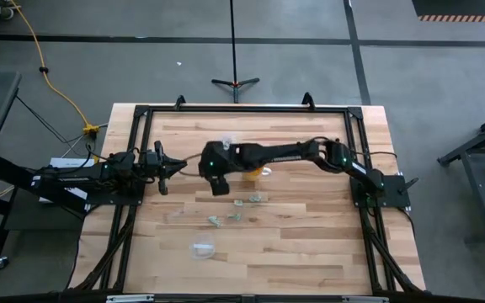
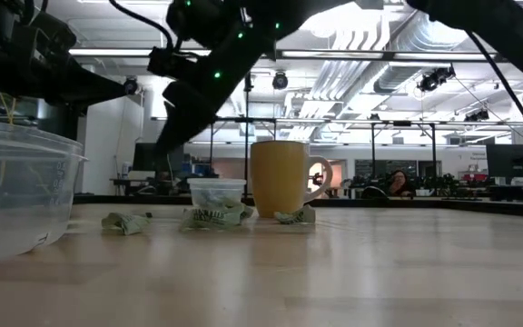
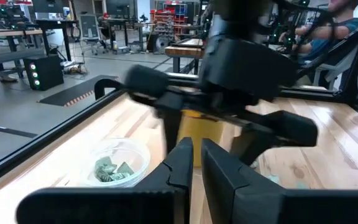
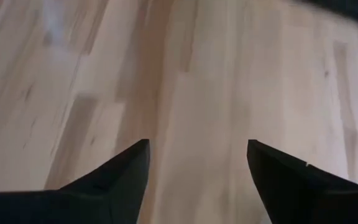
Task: Pick and place items into bin
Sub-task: Put the light green stevia packet into the top transparent bin
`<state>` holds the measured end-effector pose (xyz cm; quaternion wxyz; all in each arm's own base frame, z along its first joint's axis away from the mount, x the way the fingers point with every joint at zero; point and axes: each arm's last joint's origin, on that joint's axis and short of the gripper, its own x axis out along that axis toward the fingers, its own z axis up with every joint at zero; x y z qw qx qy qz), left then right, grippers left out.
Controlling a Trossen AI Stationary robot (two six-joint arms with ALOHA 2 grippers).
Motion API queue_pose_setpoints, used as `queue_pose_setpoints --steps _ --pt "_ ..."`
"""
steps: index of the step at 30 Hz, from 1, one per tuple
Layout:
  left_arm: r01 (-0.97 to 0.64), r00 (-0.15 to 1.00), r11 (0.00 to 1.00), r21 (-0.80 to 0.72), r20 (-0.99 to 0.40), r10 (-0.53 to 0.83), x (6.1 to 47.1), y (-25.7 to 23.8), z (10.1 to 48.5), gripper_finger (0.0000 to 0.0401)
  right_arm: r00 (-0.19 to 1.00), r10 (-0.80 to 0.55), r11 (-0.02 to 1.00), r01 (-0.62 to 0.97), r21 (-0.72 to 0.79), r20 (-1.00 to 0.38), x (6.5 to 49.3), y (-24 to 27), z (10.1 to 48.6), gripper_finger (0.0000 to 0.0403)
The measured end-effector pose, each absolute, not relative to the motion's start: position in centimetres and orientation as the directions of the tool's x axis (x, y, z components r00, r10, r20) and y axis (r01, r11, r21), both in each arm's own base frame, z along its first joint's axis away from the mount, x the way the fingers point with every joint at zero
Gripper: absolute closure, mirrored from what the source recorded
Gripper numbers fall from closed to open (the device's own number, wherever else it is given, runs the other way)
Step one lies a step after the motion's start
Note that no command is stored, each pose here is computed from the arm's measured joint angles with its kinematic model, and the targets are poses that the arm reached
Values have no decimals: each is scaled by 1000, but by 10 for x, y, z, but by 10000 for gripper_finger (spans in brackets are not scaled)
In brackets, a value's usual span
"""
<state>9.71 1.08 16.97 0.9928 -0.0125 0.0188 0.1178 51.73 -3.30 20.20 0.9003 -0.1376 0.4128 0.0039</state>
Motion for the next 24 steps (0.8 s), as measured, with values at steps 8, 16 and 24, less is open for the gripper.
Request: queue_pose_setpoints --steps 8,16,24 --pt "-234 972 972 -20 -40 233 97 11 170 334 457 -135 970 -121 -212 -879 497 10 192 167" --pt "-234 972 972 -20 -41 233 97 11 170 334 407 -87 979 -136 -154 -909 487 42 195 197" --pt "-234 972 972 -20 -41 233 97 11 170 334 255 -34 990 -122 -67 -966 469 56 195 217"
